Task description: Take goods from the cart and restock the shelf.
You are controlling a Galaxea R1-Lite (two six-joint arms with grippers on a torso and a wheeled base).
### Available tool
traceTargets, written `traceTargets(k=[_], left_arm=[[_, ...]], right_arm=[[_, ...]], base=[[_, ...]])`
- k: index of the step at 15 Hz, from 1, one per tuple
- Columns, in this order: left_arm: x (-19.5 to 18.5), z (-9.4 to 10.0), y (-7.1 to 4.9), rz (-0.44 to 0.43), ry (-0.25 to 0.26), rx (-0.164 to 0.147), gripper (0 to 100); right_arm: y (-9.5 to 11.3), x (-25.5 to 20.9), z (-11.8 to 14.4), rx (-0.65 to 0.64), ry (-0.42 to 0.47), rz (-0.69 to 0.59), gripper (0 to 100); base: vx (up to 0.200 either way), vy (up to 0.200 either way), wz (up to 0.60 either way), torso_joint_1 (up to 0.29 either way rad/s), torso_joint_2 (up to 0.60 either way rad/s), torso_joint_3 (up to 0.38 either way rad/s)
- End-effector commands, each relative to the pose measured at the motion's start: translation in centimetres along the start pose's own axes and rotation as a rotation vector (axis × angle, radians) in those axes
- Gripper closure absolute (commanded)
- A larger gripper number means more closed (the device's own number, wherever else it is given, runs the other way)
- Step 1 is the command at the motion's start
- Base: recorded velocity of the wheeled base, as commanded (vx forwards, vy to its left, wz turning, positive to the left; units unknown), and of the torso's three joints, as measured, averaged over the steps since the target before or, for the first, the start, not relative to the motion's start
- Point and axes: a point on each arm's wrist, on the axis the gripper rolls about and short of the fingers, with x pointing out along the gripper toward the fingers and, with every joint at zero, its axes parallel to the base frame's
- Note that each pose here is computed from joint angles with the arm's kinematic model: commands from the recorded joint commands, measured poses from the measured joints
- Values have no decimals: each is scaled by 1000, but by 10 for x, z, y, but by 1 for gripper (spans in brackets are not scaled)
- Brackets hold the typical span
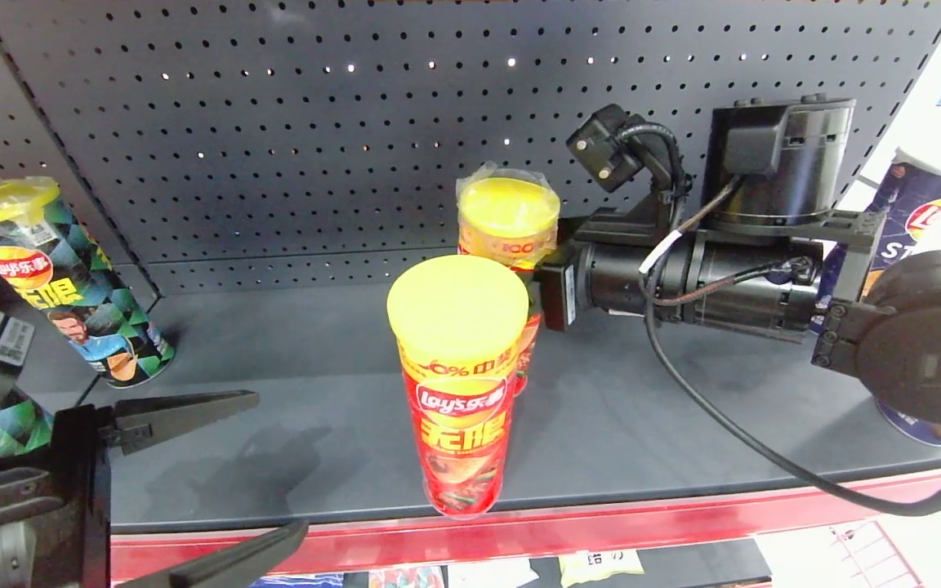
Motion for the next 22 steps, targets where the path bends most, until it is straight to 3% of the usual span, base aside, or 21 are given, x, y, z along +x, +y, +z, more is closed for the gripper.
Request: traceTargets(k=[1, 8, 12, 13, 15, 18, 20, 22], left_arm=[[0, 1, 0, 0, -4, 2, 0], [4, 0, 3, 25, 14, -6, 0], [10, -1, 8, 57, 37, -12, 0], [13, -3, 10, 106, 55, -15, 0], [19, -6, 13, 115, 85, -23, 0], [36, -12, 21, 146, 160, 22, 0], [49, -13, 26, 155, 201, 36, 0], [58, -17, 28, 144, 234, 34, 0]], right_arm=[[3, -7, 5, 3, -14, -1, 0], [15, -66, 17, 29, -63, -46, 0], [24, -105, 9, 30, -70, -73, 0], [26, -123, 5, 33, -74, -112, 0], [32, -149, -9, 41, -61, -161, 0], [45, -198, -27, 51, 16, -165, 0], [52, -229, -34, 60, 75, -157, 0], [55, -244, -35, 95, 50, -174, 0]], base=[[0, 0, 0, 0, 0, 0], [0, 0, 0, 0, 0, 0], [0, 0, 0, 0, 0, 0], [0, 0, 0, 0, 0, 0], [0, 0, 0, 0, 0, 0], [0, 0, 0, 0, 0, 0], [0, 0, 0, 0, 0, 0], [0, 0, 0, 0, 0, 0]])
